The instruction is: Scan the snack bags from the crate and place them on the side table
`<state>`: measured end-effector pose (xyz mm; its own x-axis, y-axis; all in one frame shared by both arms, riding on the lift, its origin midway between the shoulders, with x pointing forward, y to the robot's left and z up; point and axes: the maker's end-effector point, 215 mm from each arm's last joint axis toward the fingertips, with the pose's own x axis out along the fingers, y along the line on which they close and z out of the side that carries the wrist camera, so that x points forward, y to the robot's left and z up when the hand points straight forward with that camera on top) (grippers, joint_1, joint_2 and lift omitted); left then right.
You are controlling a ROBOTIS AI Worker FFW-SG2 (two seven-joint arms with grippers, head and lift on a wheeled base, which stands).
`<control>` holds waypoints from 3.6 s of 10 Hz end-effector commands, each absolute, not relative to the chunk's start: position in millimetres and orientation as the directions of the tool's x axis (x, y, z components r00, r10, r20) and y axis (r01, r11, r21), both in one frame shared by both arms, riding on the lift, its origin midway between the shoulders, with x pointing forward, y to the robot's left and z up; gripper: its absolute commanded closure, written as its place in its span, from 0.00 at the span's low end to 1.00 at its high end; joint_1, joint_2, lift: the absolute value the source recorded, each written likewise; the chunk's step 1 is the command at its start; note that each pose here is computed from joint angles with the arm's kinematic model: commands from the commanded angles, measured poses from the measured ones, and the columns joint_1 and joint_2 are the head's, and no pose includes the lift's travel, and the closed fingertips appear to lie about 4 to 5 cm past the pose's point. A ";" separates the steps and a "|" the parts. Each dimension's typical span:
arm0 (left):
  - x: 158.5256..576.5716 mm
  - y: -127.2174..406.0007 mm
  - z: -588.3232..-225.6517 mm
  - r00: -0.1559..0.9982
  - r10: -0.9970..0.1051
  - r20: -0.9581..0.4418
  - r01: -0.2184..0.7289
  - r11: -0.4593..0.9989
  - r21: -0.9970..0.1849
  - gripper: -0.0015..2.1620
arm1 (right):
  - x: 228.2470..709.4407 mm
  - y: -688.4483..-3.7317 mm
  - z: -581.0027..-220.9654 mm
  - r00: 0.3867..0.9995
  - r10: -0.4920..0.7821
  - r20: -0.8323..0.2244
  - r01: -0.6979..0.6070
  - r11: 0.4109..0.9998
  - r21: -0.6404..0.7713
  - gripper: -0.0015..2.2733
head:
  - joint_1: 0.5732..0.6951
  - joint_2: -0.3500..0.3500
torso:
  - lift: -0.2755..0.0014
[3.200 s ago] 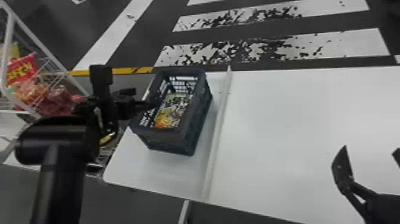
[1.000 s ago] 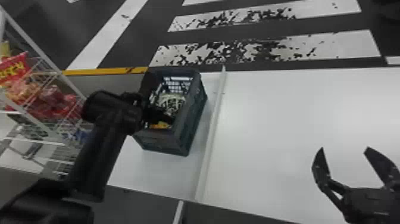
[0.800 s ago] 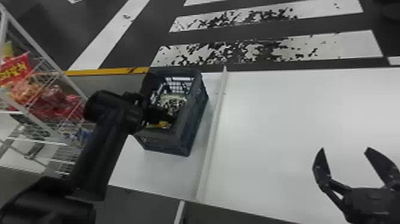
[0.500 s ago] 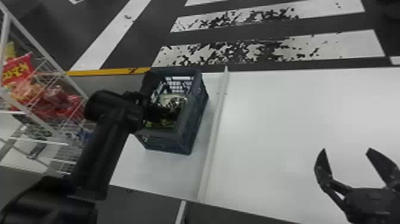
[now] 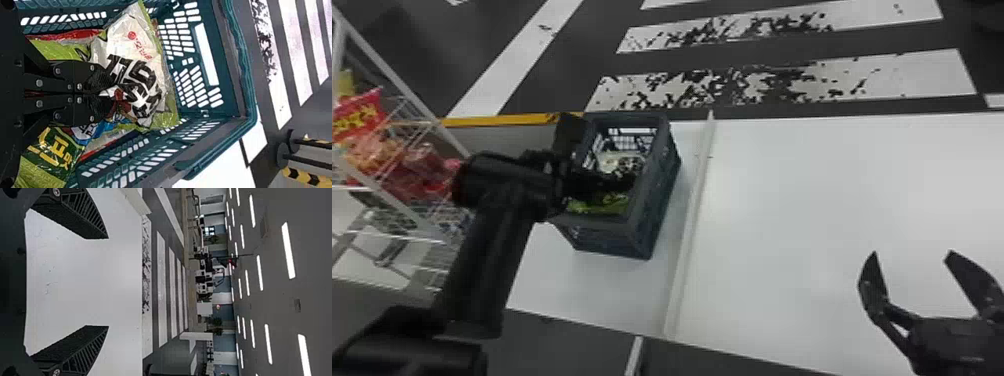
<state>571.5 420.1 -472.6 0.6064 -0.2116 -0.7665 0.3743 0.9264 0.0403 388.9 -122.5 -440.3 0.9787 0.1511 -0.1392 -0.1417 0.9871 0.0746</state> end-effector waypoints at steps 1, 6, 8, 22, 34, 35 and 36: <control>570.7 427.7 -461.1 0.627 -0.244 -0.740 0.349 0.937 -0.014 0.99 | 387.7 -122.5 -439.6 0.979 0.151 -0.138 -0.141 0.987 0.076 0.03 | 1.00 0.97 | 0.70; 570.4 448.8 -424.2 0.733 -0.341 -0.589 0.297 0.939 -0.174 0.99 | 386.8 -118.5 -438.8 0.978 0.156 -0.137 -0.146 0.986 0.080 0.03 | 1.00 1.00 | 0.70; 571.1 444.6 -413.3 0.761 -0.388 -0.521 0.319 0.922 -0.220 0.99 | 386.6 -117.7 -438.8 0.978 0.158 -0.137 -0.148 0.986 0.081 0.03 | 1.00 1.00 | 0.70; 519.4 237.4 -334.7 0.761 -0.562 -0.324 0.453 0.818 -0.355 0.99 | 386.8 -114.8 -434.9 0.979 0.156 -0.130 -0.146 0.986 0.084 0.03 | 1.00 0.83 | 0.70; 464.1 5.3 -475.2 0.624 -0.699 -0.349 0.596 0.715 -0.367 0.00 | 377.8 -132.2 -427.2 0.987 0.106 -0.120 -0.096 0.991 0.089 0.03 | 1.00 0.29 | 0.70; 465.0 5.6 -471.4 0.634 -0.697 -0.336 0.596 0.717 -0.362 0.00 | 377.0 -132.1 -426.8 0.987 0.106 -0.120 -0.096 0.991 0.090 0.03 | 1.00 0.27 | 0.70; 467.1 12.4 -470.0 0.645 -0.688 -0.332 0.588 0.724 -0.360 0.01 | 376.7 -131.9 -426.4 0.987 0.106 -0.120 -0.095 0.991 0.092 0.03 | 1.00 0.26 | 0.70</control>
<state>466.0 9.0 -471.4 0.6387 -0.6923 -0.3359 0.5909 0.7209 -0.3621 376.7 -132.1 -427.0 0.9871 0.1060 -0.1203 -0.0955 0.9913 0.0905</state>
